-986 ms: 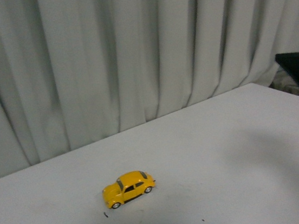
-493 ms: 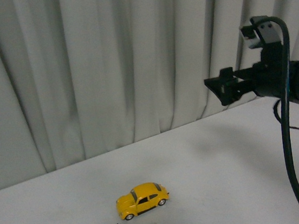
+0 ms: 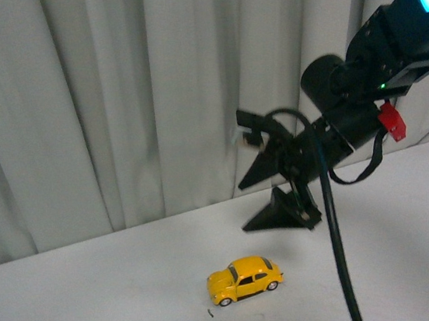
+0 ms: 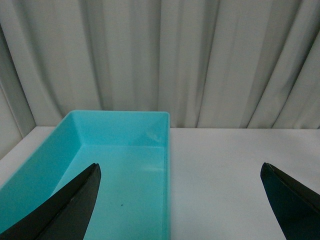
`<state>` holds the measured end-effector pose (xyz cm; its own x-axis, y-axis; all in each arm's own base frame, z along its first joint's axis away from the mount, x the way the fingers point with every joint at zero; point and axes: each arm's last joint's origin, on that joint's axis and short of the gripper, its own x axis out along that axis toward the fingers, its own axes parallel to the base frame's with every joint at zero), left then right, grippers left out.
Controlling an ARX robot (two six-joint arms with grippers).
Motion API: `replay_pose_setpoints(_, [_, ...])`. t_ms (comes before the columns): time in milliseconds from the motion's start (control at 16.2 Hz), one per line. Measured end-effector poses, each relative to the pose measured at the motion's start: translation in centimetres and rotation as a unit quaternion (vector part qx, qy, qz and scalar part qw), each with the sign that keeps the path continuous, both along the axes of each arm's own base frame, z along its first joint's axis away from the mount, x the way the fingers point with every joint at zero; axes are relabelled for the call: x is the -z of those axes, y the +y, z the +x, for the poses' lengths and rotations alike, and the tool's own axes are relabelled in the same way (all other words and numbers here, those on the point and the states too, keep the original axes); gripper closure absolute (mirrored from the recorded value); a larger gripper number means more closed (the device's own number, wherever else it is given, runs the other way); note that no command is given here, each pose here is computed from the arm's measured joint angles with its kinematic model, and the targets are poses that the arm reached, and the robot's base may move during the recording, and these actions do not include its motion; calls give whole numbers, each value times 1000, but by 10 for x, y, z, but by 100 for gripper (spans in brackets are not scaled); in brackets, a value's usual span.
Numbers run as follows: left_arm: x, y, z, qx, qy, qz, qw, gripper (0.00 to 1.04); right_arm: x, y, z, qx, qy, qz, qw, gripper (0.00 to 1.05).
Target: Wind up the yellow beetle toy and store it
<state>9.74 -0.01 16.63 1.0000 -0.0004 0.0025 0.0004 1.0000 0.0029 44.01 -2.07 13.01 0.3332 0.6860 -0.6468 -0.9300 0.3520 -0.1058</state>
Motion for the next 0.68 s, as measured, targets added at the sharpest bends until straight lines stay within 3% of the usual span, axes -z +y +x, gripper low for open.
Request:
replay_pose_setpoints(123, [0, 0, 0, 0, 0, 0, 1000, 7, 21, 7, -1, -95, 3, -48, 994, 7])
replay_pose_setpoints(246, [0, 0, 0, 0, 0, 0, 1000, 7, 19, 10, 10, -124, -21, -60, 990, 7])
replay_pose_setpoints(493, [0, 0, 0, 0, 0, 0, 1000, 7, 43, 18, 7, -160, 28, -68, 984, 7])
replay_pose_setpoints(678, [0, 0, 0, 0, 0, 0, 1000, 7, 45, 22, 11, -179, 15, -90, 980, 7])
